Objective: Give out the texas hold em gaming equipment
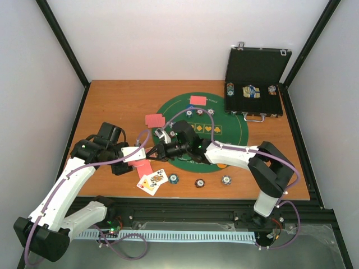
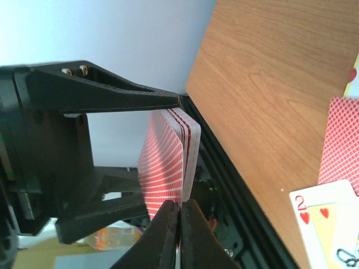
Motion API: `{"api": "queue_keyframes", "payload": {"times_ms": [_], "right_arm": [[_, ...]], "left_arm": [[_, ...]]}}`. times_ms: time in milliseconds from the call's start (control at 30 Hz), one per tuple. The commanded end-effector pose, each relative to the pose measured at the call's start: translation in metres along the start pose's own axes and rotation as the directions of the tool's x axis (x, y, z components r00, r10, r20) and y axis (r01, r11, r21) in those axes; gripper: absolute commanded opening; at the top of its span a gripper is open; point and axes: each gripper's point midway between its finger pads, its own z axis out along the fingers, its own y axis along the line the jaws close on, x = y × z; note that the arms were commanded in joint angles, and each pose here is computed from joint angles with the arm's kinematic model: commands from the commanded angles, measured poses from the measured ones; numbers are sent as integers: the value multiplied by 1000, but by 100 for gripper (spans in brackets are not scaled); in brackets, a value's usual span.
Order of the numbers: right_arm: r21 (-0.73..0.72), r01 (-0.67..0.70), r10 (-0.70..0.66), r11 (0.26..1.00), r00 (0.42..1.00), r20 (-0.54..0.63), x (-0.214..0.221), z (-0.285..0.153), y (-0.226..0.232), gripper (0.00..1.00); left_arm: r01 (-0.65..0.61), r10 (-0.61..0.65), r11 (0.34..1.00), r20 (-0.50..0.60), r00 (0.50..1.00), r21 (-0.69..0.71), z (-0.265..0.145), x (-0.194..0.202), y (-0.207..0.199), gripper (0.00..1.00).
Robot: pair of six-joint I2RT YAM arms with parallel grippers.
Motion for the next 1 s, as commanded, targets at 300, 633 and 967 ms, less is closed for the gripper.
{"api": "queue_keyframes", "payload": {"times_ms": [300, 633, 967], "right_arm": [[-6, -32, 32, 999, 998, 45, -11, -29, 7, 3], [30, -29, 23, 999, 983, 181, -58, -107, -5, 3], [127, -98, 51, 987, 942, 332, -148, -201, -78, 3]], "left_arm": [[-29, 30, 998, 10, 1000, -49, -6, -3, 8, 29], [-37, 36, 998, -6, 999, -53, -3, 1, 9, 29], [-36, 35, 998, -7, 999, -47, -1, 0, 9, 29]]}}
